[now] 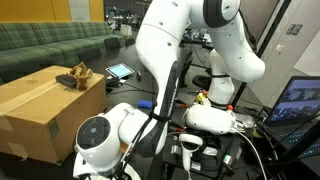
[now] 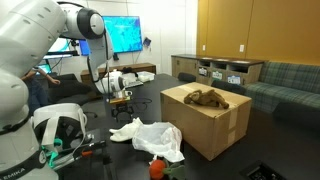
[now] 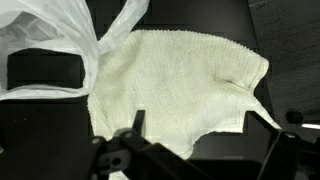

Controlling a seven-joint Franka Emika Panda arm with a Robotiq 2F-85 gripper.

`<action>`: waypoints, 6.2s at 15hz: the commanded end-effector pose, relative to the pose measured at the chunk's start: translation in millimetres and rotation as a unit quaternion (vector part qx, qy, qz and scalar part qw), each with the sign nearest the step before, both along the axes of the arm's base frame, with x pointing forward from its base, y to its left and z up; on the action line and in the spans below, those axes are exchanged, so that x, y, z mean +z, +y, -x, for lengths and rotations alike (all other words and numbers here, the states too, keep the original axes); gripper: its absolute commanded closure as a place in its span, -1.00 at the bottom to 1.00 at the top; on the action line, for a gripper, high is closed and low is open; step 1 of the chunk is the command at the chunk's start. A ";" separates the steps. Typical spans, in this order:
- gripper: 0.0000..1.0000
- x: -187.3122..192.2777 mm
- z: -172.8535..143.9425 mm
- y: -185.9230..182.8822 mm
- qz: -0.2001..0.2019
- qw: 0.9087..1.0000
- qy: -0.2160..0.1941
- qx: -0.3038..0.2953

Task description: Remove the blue object from the box and replace it with the brown toy, remove the orange plush toy and replace it with the gray duster, remove the white plastic from the box and replace it with the towel

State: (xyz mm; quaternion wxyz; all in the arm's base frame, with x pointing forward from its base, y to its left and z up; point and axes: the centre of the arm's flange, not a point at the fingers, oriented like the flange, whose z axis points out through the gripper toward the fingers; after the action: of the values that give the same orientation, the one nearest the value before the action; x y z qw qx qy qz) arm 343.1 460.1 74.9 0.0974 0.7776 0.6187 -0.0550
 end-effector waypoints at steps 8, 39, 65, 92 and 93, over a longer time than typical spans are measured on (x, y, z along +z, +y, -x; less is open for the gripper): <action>-1.00 -61.6 -23.0 8.4 -0.001 0.998 0.030 0.060; 0.90 24.8 -57.0 4.0 0.053 0.997 -0.040 0.030; 0.90 345.6 -202.4 -4.4 -0.131 0.892 -0.221 -0.372; -0.38 329.2 -400.4 -163.3 -0.106 0.775 -0.198 -0.591; -0.51 328.5 -397.9 -170.3 -0.103 0.775 -0.198 -0.591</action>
State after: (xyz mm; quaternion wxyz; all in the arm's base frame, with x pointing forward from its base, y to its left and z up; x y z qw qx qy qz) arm 727.7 298.9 392.4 0.0882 0.9890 0.0145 0.1182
